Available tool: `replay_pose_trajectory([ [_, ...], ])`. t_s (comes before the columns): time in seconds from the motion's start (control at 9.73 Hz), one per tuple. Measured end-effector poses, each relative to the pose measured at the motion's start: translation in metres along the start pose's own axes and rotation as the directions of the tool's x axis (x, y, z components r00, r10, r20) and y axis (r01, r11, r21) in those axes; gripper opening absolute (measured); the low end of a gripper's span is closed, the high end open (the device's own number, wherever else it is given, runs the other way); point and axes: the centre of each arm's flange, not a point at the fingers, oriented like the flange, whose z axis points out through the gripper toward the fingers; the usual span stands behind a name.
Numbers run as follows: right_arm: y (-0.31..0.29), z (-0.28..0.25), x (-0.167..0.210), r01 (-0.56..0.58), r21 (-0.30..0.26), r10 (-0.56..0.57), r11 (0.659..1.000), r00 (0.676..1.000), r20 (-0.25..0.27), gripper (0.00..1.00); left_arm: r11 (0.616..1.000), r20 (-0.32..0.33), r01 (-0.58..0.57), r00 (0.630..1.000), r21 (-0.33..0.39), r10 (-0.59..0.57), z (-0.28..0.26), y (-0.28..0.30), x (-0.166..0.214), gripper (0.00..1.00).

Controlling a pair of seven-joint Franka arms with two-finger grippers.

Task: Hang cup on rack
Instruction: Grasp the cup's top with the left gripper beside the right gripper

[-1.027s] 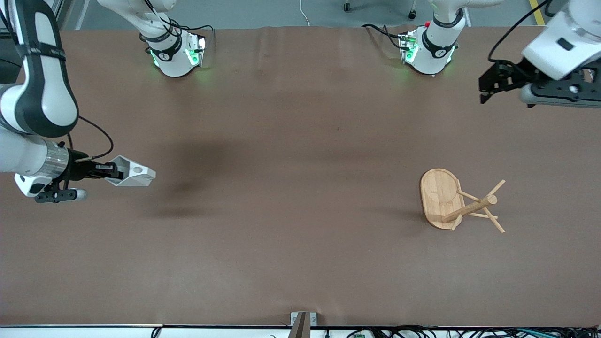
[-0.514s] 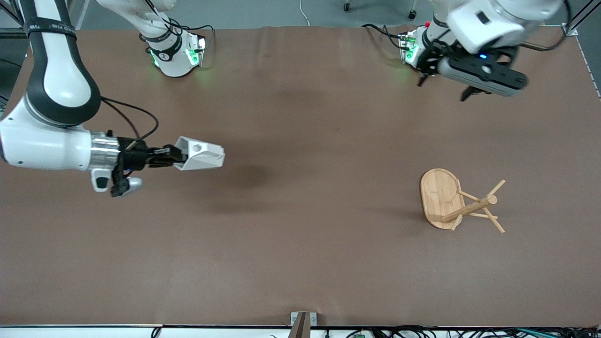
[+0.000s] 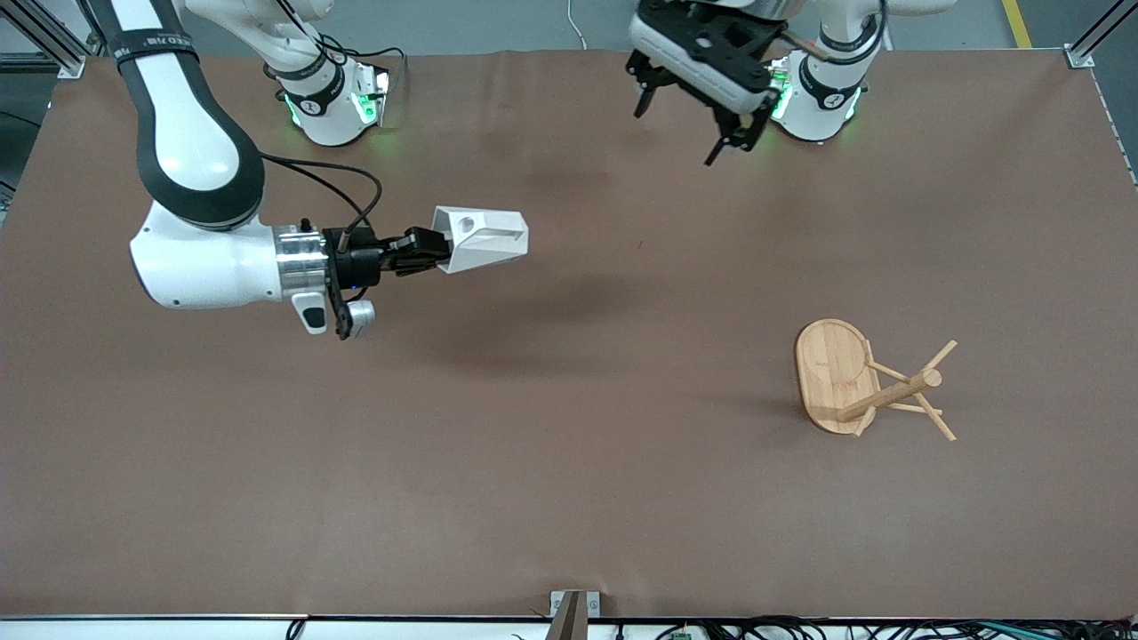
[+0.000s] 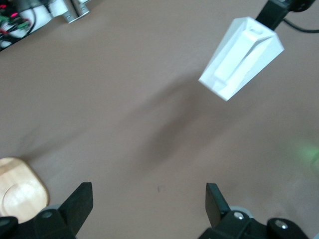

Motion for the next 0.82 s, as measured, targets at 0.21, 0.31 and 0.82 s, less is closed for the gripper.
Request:
replay_pose_trajectory([
  [0.21, -0.006, 0.013, -0.002, -0.027, 0.093, 0.027, 0.995, 1.0, 0.007, 0.04, 0.997, -0.027, -0.075, 0.997, -0.031, 0.075, 0.021, 0.003, 0.014, 1.0],
  [0.31, -0.009, 0.018, -0.003, -0.039, 0.126, 0.038, 0.991, 0.999, 0.012, 0.04, 0.991, -0.044, -0.123, 0.992, -0.046, 0.121, 0.034, 0.003, 0.022, 1.0],
  [0.82, -0.018, 0.048, -0.013, -0.066, 0.203, 0.056, 0.977, 0.997, 0.054, 0.04, 0.957, -0.096, -0.285, 0.956, -0.055, 0.279, 0.055, 0.033, 0.051, 1.0],
])
